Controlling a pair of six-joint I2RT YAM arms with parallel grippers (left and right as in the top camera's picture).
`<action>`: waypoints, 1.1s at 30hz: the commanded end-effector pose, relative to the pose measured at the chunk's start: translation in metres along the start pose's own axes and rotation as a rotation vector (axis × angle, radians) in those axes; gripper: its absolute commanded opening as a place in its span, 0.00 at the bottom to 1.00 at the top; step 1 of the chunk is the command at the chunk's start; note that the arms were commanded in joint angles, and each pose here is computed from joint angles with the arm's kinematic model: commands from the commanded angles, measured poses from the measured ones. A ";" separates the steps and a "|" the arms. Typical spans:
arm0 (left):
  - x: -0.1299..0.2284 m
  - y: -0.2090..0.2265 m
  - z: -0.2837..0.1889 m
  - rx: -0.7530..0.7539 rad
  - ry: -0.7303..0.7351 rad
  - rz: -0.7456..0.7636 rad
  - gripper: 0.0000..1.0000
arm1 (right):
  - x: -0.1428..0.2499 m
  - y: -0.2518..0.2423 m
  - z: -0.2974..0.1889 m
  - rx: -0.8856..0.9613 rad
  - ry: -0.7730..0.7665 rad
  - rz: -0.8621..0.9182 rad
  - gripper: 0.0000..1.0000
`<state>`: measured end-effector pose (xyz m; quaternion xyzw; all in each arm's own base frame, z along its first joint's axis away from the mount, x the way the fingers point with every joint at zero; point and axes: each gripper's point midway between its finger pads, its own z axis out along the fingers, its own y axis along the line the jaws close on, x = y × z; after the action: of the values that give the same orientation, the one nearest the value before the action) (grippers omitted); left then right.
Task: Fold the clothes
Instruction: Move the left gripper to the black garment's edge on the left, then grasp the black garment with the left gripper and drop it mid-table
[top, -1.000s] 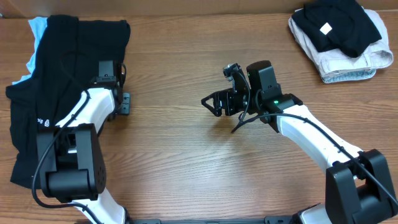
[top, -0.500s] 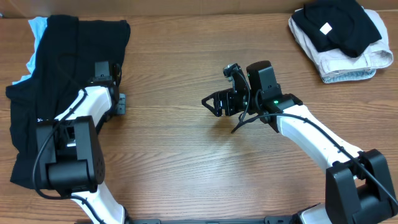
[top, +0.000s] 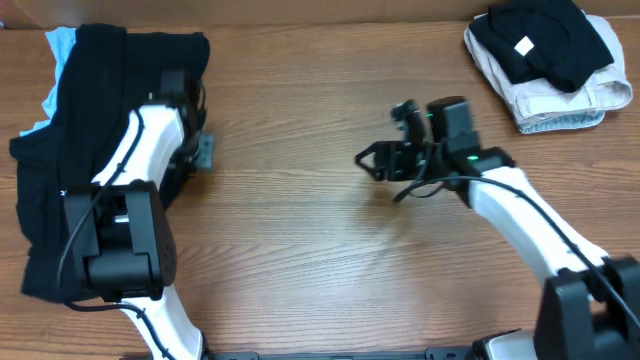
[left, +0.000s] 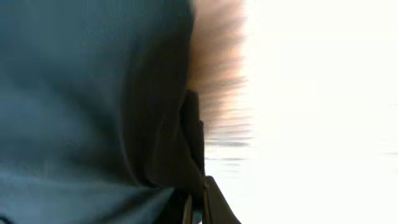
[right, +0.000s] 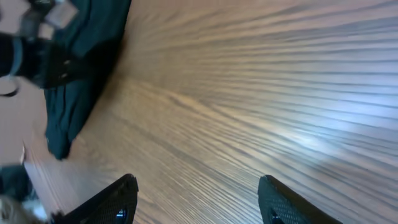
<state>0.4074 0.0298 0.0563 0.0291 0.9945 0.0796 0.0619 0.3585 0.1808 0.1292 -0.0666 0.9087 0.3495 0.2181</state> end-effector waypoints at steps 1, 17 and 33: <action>-0.037 -0.050 -0.048 0.194 -0.112 0.049 0.04 | -0.022 0.004 -0.037 -0.002 -0.090 0.007 0.66; -0.070 -0.129 -0.228 0.370 -0.380 0.210 0.04 | -0.016 -0.032 -0.072 0.040 -0.096 0.161 0.66; -0.049 -0.169 -0.463 0.710 -0.993 0.379 0.04 | -0.018 -0.032 -0.072 0.040 -0.101 0.159 0.66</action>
<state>0.4098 -0.1868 0.4577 0.2273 0.8314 -0.1996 0.4662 0.3538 0.1065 0.1474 0.0361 0.9137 0.3420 0.2163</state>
